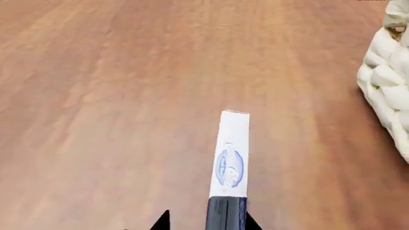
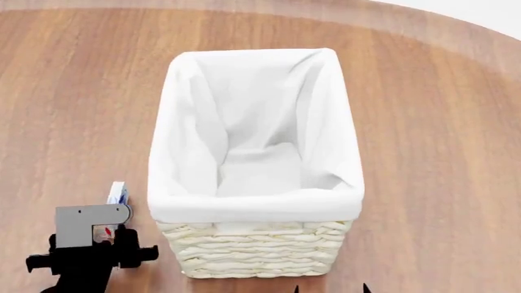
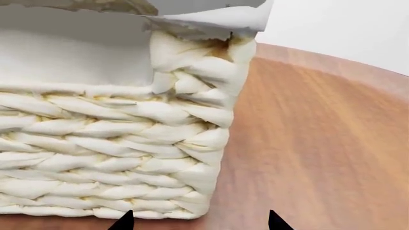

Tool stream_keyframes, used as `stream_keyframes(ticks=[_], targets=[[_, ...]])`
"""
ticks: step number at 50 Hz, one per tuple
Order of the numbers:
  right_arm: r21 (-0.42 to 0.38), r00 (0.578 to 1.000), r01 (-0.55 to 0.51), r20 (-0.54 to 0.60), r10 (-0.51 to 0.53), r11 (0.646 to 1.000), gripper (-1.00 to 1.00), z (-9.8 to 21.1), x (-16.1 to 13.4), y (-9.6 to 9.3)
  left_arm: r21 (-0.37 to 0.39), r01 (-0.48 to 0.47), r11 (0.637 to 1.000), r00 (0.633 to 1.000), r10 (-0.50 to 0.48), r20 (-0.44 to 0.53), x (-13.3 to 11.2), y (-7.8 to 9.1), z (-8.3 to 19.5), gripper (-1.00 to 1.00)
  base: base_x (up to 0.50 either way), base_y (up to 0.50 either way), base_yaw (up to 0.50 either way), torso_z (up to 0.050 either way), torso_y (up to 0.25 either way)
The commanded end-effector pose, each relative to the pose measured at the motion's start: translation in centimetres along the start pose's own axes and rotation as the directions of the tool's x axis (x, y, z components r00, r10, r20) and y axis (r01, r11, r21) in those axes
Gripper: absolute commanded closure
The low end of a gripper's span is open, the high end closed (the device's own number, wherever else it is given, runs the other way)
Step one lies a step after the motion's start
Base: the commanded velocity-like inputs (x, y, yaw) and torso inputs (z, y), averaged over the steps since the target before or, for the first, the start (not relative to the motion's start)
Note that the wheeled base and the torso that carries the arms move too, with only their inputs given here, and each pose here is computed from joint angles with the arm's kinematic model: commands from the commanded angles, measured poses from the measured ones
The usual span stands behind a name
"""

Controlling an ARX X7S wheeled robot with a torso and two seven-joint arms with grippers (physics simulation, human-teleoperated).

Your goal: Pick up the cream cheese box, and put it in the basket.

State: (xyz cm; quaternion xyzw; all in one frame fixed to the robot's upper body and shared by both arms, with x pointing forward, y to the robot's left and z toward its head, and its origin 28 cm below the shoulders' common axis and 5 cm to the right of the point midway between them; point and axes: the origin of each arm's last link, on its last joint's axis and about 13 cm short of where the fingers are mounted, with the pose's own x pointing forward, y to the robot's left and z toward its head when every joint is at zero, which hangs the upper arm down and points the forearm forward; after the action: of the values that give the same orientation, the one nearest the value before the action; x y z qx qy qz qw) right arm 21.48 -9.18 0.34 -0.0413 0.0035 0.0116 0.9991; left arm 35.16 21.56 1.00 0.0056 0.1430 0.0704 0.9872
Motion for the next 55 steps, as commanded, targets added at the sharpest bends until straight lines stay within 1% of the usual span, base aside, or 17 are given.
stream_keyframes(ticks=[1, 14, 21, 27, 30, 38, 39, 40, 41, 42, 44, 45, 48, 50, 52, 53, 55], targets=[[-0.001, 1.0, -0.001, -0.005, 0.001, 1.0, -1.0, -0.1, 0.1, 0.0, 0.001, 0.021, 1.0, 1.0, -0.021, 0.005, 0.2, 0.0, 0.5, 1.0, 0.0, 0.0, 0.0, 0.0, 0.0], [-0.002, 1.0, -0.001, -0.007, 0.001, 1.0, -1.0, -0.2, 0.1, 0.1, 0.009, 0.023, 1.0, 1.0, -0.023, 0.001, 0.1, 0.4, 0.0, 1.0, 0.0, 0.0, 0.0, 0.0, 0.0], [-0.004, 1.0, 0.002, -0.009, -0.002, 1.0, -1.0, -0.3, 0.2, 0.1, 0.034, -0.007, 0.999, 1.0, 0.006, 0.03, 0.7, 1.4, 1.5, 1.0, 0.0, 0.0, 0.0, 0.0, 0.0], [-0.003, 1.0, 0.004, -0.009, -0.004, 1.0, -1.0, -0.2, 0.2, 0.0, 0.096, -0.03, 0.995, 0.997, 0.023, 0.071, -0.5, 2.6, 4.3, 1.0, 0.0, 0.0, 0.0, 0.0, 0.0], [0.0, 1.0, 0.006, -0.009, -0.006, 1.0, -1.0, -0.2, 0.2, 0.0, 0.102, -0.04, 0.994, 0.997, 0.032, 0.075, -1.0, 2.9, 5.2, 1.0, 0.0, 0.0, 0.0, 0.0, 0.0], [0.002, 1.0, 0.011, -0.004, -0.011, 1.0, -1.0, -0.1, 0.2, -0.1, 0.185, -0.031, 0.982, 0.994, 0.012, 0.106, -2.8, 3.5, 8.5, 1.0, 0.0, 0.0, 0.0, 0.0, 0.0], [0.003, 1.0, 0.011, -0.004, -0.011, 1.0, -1.0, -0.1, 0.2, -0.1, 0.18, -0.009, 0.984, 0.995, -0.01, 0.103, -3.0, 3.6, 8.9, 1.0, 0.0, 0.0, 0.0, 0.0, 0.0], [0.004, 1.0, 0.013, -0.005, -0.013, 1.0, -1.0, 0.0, 0.2, -0.1, 0.248, 0.003, 0.969, 0.992, -0.034, 0.12, -3.5, 3.7, 9.7, 1.0, 0.0, 0.0, 0.0, 0.0, 0.0], [0.005, 1.0, 0.014, -0.005, -0.013, 1.0, -1.0, 0.0, 0.2, -0.1, 0.257, 0.044, 0.966, 0.989, -0.078, 0.126, -3.8, 3.7, 10.1, 1.0, 0.0, 0.0, 0.0, 0.0, 0.0], [0.006, 1.0, 0.014, -0.005, -0.014, 1.0, -1.0, 0.0, 0.2, -0.2, 0.243, 0.051, 0.969, 0.991, -0.08, 0.11, -4.0, 3.9, 10.7, 1.0, 0.0, 0.0, 0.0, 0.0, 0.0], [0.007, 1.0, 0.016, -0.005, -0.016, 1.0, -1.0, 0.0, 0.3, -0.2, 0.272, 0.071, 0.96, 0.989, -0.102, 0.104, -4.2, 4.1, 11.9, 1.0, 0.0, 0.0, 0.0, 0.0, 0.0], [0.008, 1.0, 0.016, -0.005, -0.016, 1.0, -1.0, 0.0, 0.3, -0.2, 0.252, 0.063, 0.966, 0.99, -0.092, 0.106, -4.3, 4.4, 12.9, 1.0, 0.0, 0.0, 0.0, 0.0, 0.0], [0.008, 1.0, 0.016, -0.006, -0.016, 1.0, -1.0, 0.0, 0.3, -0.2, 0.25, 0.089, 0.964, 0.988, -0.118, 0.103, -5.0, 4.6, 14.6, 1.0, 0.0, 0.0, 0.0, 0.0, 0.0], [0.007, 1.0, 0.015, -0.007, -0.015, 1.0, -1.0, -0.1, 0.3, -0.2, 0.274, 0.131, 0.953, 0.982, -0.163, 0.098, -5.4, 4.6, 15.8, 1.0, 0.0, 0.0, 0.0, 0.0, 0.0], [0.005, 1.0, 0.015, -0.007, -0.015, 1.0, -1.0, -0.1, 0.3, -0.1, 0.275, 0.116, 0.955, 0.983, -0.151, 0.108, -5.9, 4.6, 17.1, 1.0, 0.0, 0.0, 0.0, 0.0, 0.0], [0.006, 1.0, 0.017, -0.007, -0.017, 1.0, -1.0, -0.1, 0.3, -0.2, 0.304, 0.146, 0.942, 0.977, -0.185, 0.106, -6.4, 4.5, 18.4, 1.0, 0.0, 0.0, 0.0, 0.0, 0.0], [0.007, 1.0, 0.018, -0.007, -0.018, 1.0, -1.0, 0.0, 0.4, -0.2, 0.313, 0.159, 0.936, 0.974, -0.201, 0.108, -6.9, 4.4, 19.3, 1.0, 0.0, 0.0, 0.0, 0.0, 0.0]])
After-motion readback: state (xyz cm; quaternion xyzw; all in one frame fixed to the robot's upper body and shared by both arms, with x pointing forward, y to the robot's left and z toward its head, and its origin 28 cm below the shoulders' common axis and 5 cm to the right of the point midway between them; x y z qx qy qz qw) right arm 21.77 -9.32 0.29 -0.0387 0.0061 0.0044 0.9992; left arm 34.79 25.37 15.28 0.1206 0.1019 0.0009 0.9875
